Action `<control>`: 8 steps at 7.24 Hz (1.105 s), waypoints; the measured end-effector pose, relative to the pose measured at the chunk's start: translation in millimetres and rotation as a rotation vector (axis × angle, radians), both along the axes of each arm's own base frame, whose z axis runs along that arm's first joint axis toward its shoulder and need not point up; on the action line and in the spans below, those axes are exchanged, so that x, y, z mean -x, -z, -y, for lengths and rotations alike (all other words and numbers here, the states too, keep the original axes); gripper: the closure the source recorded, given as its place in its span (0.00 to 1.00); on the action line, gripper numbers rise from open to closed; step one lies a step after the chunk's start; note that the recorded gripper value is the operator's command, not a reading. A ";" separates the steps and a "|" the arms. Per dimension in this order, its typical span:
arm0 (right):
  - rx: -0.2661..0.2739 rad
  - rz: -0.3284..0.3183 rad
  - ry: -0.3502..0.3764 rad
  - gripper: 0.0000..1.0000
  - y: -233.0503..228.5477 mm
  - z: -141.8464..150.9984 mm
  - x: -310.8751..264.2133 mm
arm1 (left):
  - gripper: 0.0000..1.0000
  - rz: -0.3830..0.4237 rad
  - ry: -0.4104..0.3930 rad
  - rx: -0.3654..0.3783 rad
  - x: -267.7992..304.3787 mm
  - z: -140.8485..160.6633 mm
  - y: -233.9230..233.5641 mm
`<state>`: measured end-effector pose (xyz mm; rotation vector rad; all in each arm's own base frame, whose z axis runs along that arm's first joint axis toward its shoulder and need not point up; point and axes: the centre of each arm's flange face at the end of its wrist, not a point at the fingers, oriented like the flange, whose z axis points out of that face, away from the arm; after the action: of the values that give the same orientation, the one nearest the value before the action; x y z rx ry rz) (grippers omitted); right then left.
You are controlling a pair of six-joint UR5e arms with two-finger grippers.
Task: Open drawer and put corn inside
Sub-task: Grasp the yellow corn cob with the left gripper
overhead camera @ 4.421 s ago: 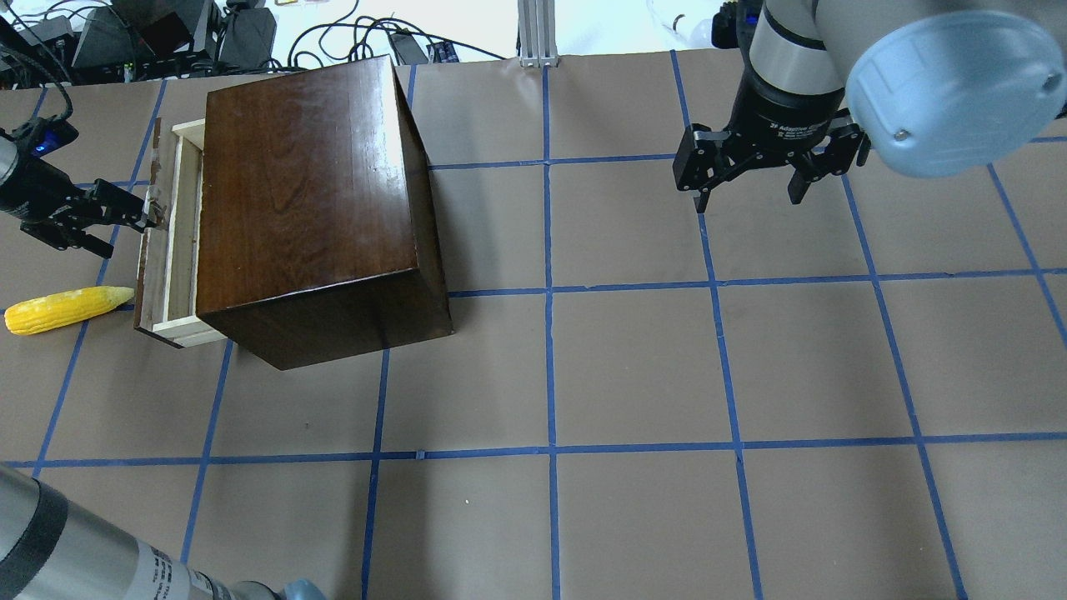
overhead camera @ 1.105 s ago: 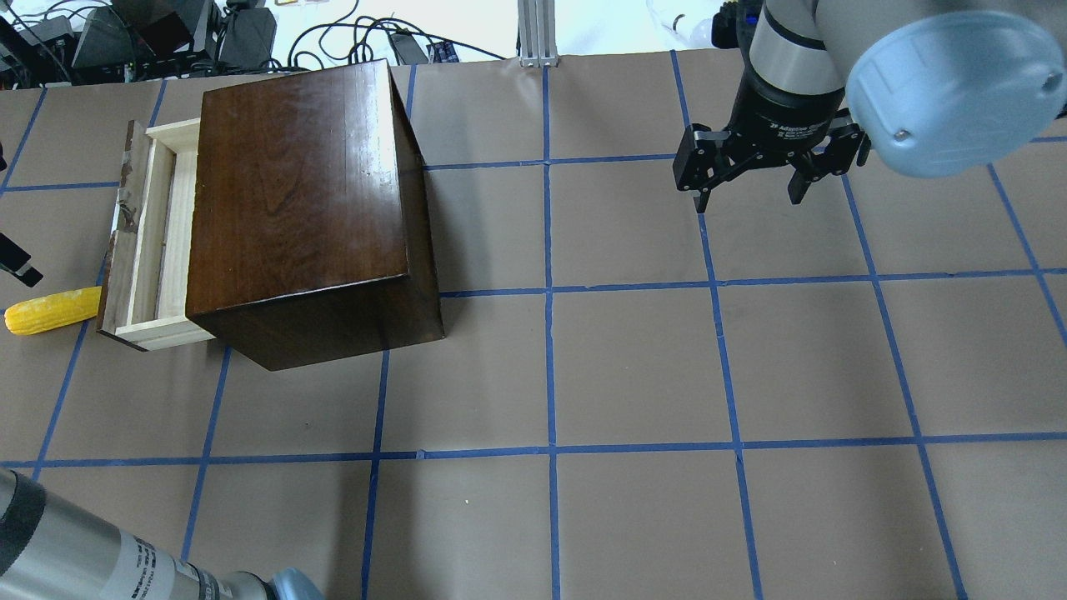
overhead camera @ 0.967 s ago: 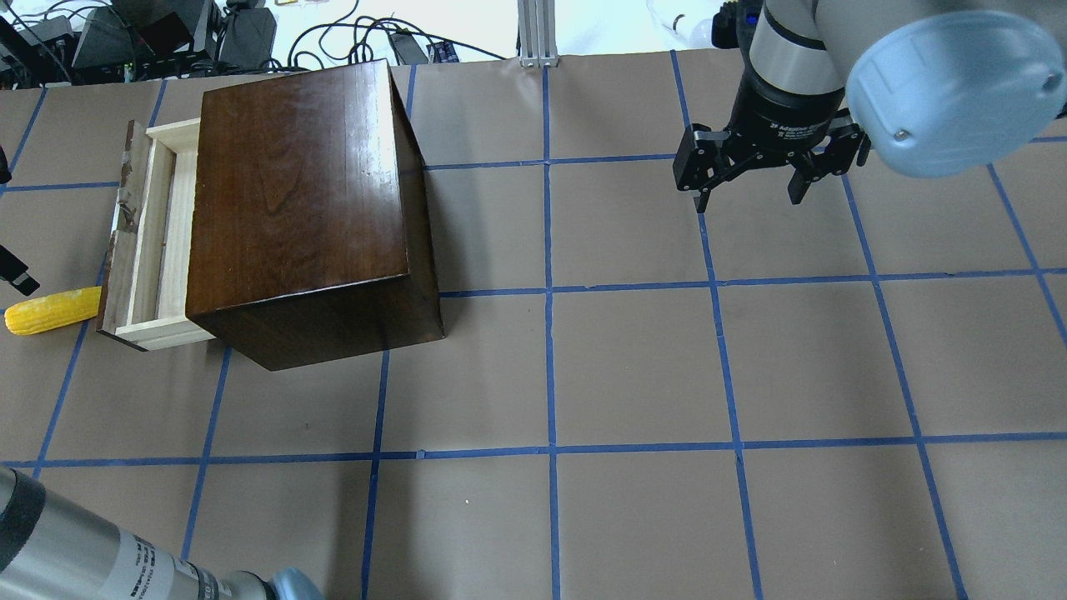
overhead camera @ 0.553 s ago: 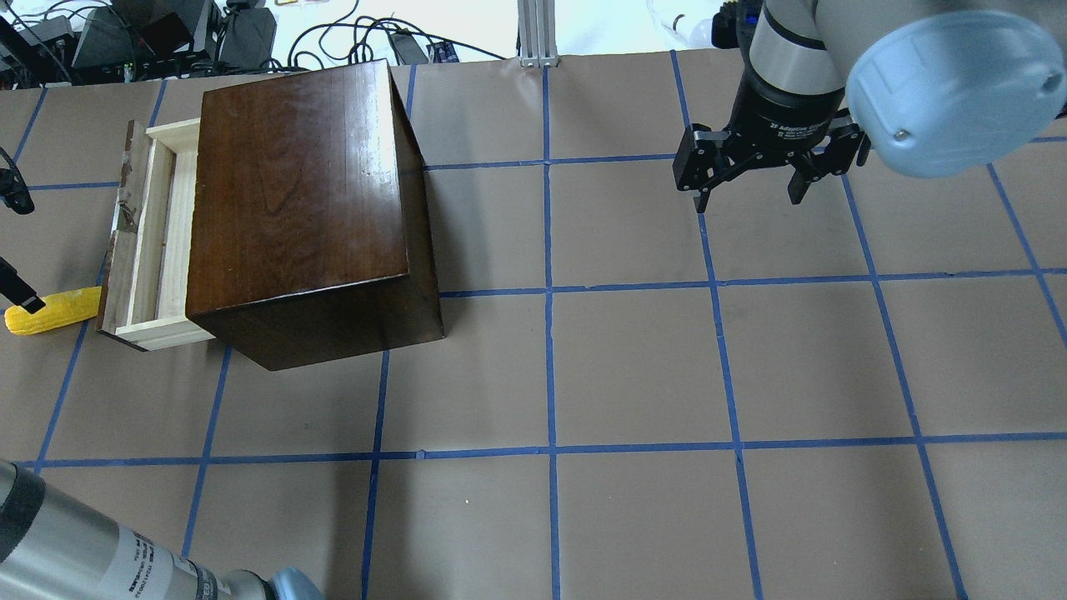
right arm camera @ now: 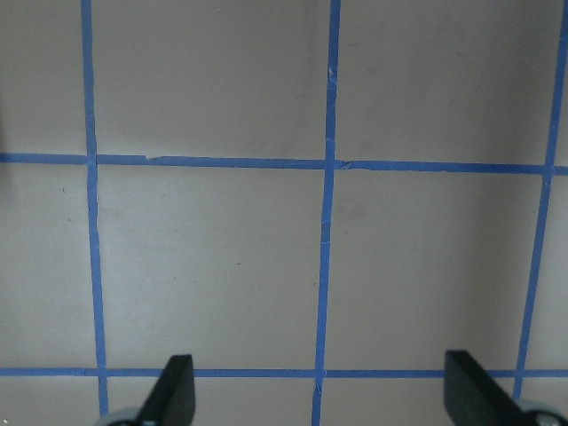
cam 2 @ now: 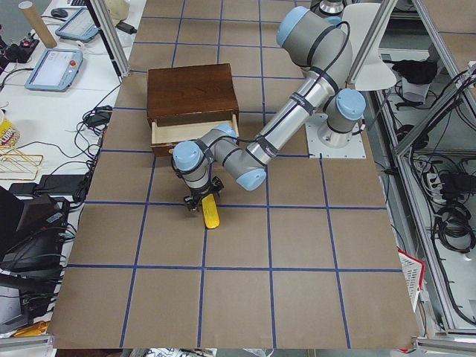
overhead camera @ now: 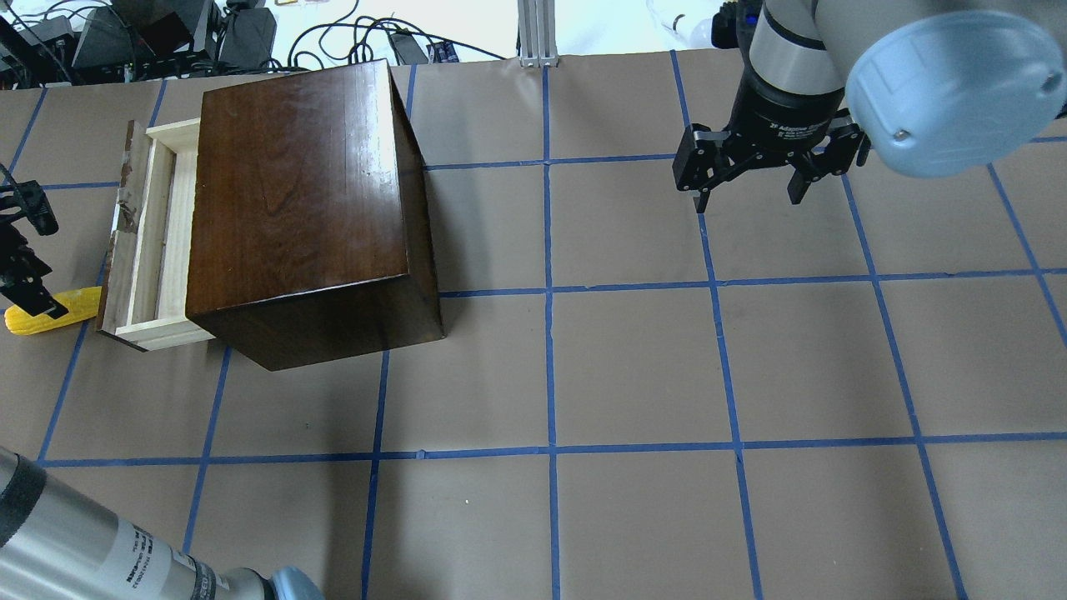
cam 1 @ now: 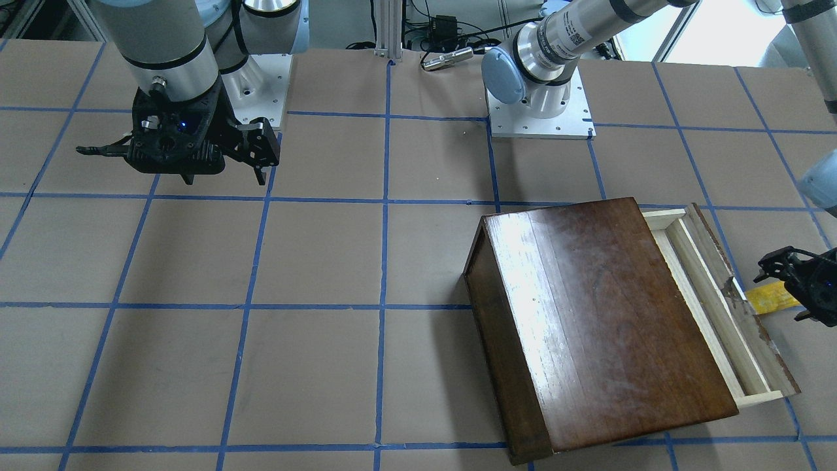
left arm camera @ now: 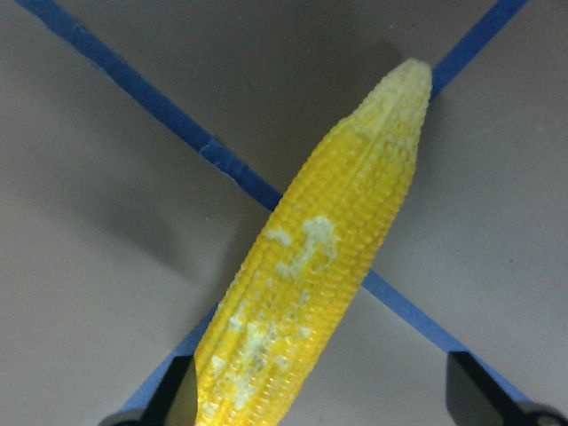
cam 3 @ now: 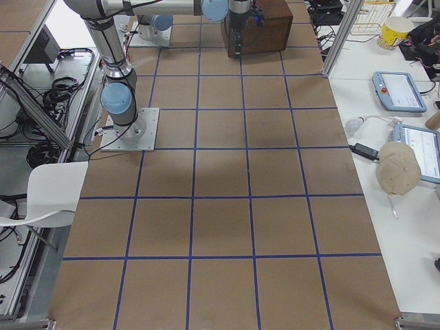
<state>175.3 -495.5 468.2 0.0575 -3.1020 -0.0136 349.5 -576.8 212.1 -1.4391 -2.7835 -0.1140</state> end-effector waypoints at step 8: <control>0.000 0.000 0.000 0.00 0.0 0.0 0.0 | 0.84 -0.044 -0.011 -0.063 -32.7 -29.9 27.2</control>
<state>175.2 -495.5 468.2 0.0574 -3.1020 -0.0136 382.2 -546.9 184.9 -1.3948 -2.7264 -0.1656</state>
